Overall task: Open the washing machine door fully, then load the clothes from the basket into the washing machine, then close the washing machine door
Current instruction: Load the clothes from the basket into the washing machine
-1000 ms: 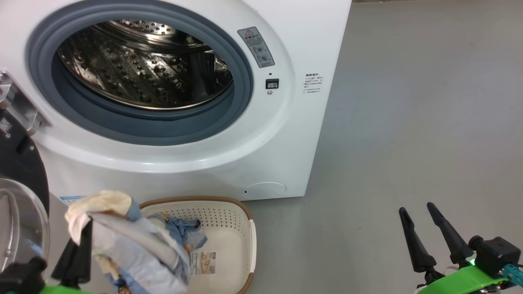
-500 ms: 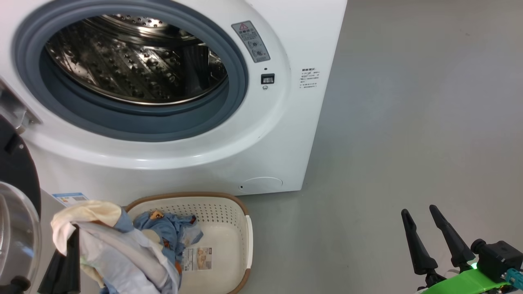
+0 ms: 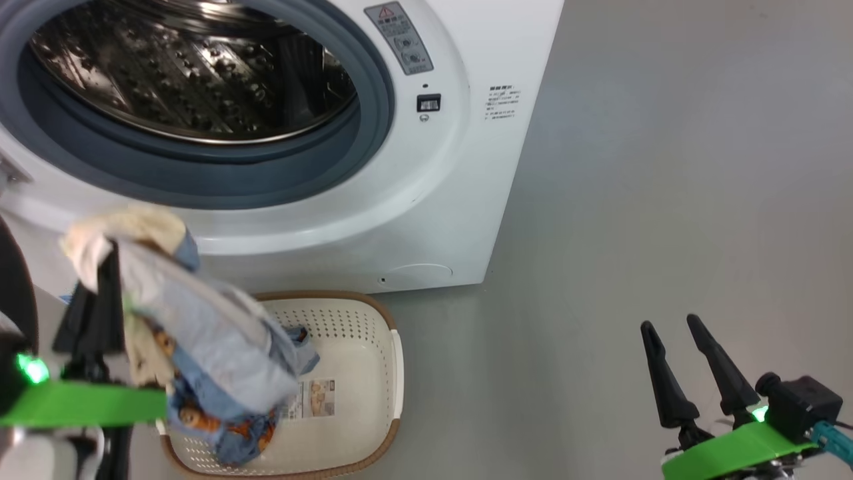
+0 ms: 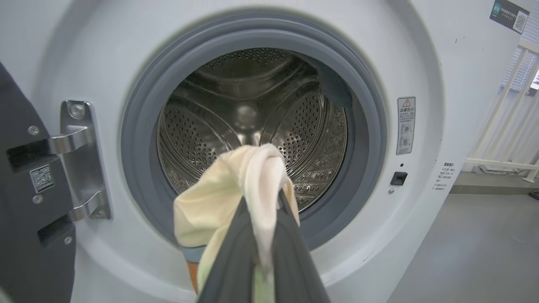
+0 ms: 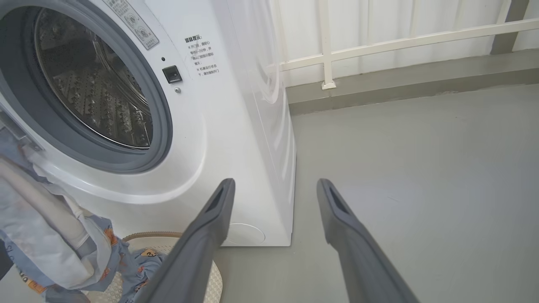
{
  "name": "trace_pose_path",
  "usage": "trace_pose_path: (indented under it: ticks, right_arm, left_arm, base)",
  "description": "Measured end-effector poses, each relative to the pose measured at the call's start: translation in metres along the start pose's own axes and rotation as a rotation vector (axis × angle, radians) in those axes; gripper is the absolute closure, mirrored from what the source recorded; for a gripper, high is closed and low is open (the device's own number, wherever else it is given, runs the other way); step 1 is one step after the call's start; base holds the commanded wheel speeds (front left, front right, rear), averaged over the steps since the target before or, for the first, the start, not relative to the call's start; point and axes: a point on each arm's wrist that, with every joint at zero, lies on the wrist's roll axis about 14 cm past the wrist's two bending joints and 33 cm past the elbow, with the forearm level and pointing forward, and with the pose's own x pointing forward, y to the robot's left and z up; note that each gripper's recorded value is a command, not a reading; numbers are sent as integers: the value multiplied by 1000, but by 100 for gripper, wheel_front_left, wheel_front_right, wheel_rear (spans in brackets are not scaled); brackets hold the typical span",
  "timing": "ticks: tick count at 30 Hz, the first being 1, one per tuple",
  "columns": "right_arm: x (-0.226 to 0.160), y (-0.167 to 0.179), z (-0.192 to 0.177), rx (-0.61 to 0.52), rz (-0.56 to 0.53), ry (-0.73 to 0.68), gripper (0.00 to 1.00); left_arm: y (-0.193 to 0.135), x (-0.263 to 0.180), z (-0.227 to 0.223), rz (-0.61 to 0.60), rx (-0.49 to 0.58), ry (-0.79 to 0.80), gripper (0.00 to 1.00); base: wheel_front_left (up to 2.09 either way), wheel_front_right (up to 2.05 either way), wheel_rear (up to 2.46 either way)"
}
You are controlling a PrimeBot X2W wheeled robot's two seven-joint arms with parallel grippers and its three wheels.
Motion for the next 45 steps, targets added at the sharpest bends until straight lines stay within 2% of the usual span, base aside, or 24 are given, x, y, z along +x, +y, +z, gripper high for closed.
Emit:
trace_pose_path:
  ticks: [11,17,32,39,45]
  right_arm:
    - [11,1,-6,12,-16,9,0]
    - [23,6,-6,19,-13,-2,0]
    - [28,2,-21,9,-46,39,0]
    - [31,-3,-24,-1,-58,48,0]
    - [34,-5,-30,-7,-67,63,0]
  left_arm:
    - [-28,85,30,-126,5,-105,100]
    - [-33,127,-4,-160,15,-3,100]
    - [-23,165,-117,-135,18,320,100]
    - [-17,186,-134,-122,41,367,100]
    - [-18,219,-118,-138,64,295,100]
  base:
    - [0,0,0]
    - [0,0,0]
    - [0,0,0]
    - [0,0,0]
    - [0,0,0]
